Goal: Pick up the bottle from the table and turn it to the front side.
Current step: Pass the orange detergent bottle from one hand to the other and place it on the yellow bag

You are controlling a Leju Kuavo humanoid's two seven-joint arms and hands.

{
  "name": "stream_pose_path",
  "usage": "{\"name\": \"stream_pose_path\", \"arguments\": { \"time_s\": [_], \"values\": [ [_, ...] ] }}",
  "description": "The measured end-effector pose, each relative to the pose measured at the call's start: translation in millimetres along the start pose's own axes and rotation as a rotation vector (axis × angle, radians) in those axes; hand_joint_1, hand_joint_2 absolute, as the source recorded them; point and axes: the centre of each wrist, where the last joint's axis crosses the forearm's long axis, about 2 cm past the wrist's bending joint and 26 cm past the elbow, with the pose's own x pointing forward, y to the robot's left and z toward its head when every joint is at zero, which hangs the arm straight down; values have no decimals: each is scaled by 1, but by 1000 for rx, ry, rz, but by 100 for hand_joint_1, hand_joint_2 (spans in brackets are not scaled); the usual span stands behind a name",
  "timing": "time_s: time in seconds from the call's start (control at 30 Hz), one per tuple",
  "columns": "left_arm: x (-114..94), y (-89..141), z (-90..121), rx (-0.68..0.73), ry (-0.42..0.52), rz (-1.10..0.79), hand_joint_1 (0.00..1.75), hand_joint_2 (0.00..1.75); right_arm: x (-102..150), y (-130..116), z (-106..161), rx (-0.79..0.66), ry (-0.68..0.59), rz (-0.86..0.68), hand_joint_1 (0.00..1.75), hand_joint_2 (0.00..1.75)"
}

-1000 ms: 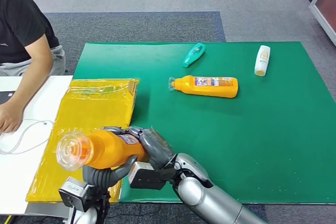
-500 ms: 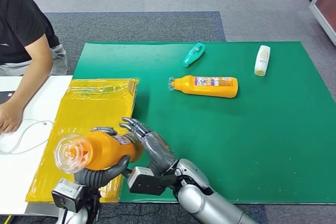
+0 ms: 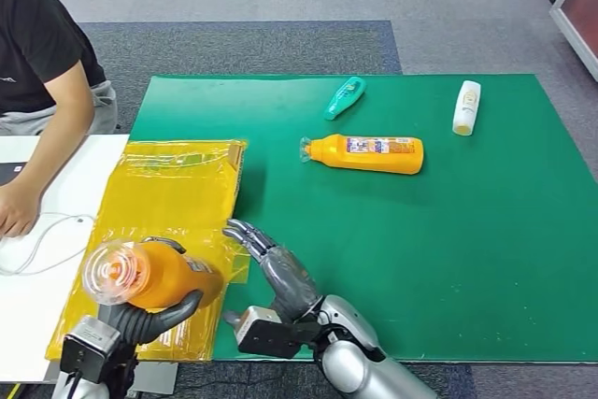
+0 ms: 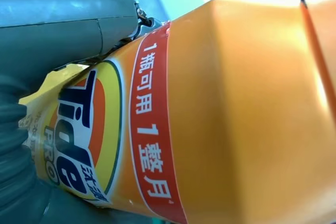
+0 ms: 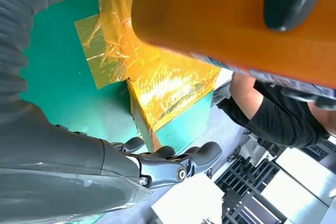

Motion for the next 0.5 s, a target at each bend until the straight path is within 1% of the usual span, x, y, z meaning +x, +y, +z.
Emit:
{"name": "stream_pose_path", "arguments": {
  "time_s": [0.23, 0.4, 0.5],
  "values": [
    [0, 12, 17, -78, 89, -30, 175, 175, -3, 1, 5, -15, 15, -1, 0, 175],
    [-2, 23, 42, -242, 247, -35, 175, 175, -6, 3, 13, -38, 29, -5, 0, 175],
    [-3, 31, 53, -341, 324, -92, 175, 175, -8, 2, 16, -49, 34, -4, 0, 175]
  ]
}}
